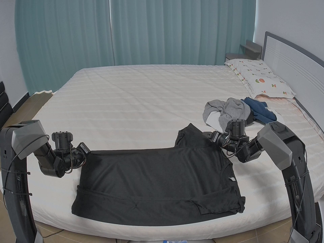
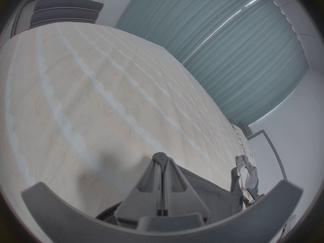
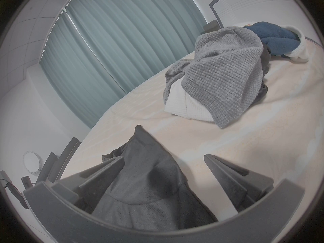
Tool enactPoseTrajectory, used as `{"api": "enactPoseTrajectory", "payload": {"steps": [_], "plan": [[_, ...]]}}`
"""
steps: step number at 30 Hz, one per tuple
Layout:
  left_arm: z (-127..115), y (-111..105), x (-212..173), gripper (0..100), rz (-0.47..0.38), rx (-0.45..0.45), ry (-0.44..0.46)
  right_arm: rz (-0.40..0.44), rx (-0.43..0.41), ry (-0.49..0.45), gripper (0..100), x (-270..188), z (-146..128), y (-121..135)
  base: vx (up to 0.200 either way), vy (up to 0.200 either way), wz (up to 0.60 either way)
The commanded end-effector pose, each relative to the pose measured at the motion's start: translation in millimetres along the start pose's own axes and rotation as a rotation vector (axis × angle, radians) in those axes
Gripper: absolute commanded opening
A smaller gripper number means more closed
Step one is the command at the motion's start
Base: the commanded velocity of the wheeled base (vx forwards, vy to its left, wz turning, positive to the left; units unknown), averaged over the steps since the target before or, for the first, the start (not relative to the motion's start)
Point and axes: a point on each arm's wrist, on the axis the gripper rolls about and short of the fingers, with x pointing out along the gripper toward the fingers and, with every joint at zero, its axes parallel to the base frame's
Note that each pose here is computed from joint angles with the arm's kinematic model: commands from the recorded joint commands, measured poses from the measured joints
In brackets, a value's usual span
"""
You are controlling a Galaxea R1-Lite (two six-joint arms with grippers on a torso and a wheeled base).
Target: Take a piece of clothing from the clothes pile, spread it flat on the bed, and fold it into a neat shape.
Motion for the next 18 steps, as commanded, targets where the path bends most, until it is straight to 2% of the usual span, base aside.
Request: {"api": "enactPoseTrajectory", "payload": {"steps": [1,8,9,18], "plan": [[0.2,-0.1,0.2,0,-0.003,0.0,-0.004,-0.007,0.001,0.016,100,-0.4,-4.4,-1.1,0.0,0.0,0.0],[0.6,0.3,0.1,0,-0.002,-0.001,-0.005,-0.003,0.0,0.017,100,-0.2,-5.5,1.0,0.0,0.0,0.0],[0.6,0.3,0.1,0,-0.002,-0.001,-0.005,-0.003,0.001,0.015,0,-0.8,-4.2,0.9,0.0,0.0,0.0],[3.9,1.2,-1.2,0,-0.002,-0.002,-0.014,-0.016,0.006,0.02,0,-6.4,-1.3,-2.1,0.0,0.0,0.0]]}}
